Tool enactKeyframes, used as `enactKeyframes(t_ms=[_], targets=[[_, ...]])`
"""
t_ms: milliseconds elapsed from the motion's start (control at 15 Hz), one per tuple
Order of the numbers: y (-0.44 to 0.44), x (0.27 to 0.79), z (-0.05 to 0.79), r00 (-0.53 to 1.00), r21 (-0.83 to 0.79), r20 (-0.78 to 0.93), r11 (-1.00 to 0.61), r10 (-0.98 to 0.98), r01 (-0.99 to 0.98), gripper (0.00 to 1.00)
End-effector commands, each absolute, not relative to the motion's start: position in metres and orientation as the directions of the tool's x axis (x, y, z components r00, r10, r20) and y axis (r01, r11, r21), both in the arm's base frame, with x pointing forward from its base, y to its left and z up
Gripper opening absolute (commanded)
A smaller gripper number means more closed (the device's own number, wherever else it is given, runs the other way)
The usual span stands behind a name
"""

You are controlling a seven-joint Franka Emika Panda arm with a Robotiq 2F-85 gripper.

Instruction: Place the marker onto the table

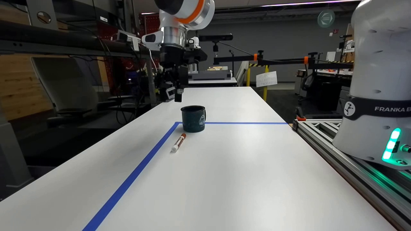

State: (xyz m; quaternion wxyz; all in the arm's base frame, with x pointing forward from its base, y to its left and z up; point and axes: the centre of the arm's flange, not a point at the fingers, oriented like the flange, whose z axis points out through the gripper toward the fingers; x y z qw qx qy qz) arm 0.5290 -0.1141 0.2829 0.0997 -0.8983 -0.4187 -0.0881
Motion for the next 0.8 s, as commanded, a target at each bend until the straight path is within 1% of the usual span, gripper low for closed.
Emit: enactKeyframes(t_ms=[0,200,267,400,733], targets=[[-0.12,0.521,0.3,0.777,-0.127,0.205,-0.771,0.596,0.625,1.0],[-0.128,0.514,0.31,0.871,-0.188,0.207,-0.856,0.445,0.482,1.0],[-0.132,0.525,0.292,0.824,-0.154,0.209,-0.815,0.526,0.559,1.0],[-0.134,0.523,0.297,0.853,-0.167,0.204,-0.842,0.48,0.514,1.0],[-0.134,0.523,0.298,0.863,-0.175,0.201,-0.85,0.464,0.497,1.0]])
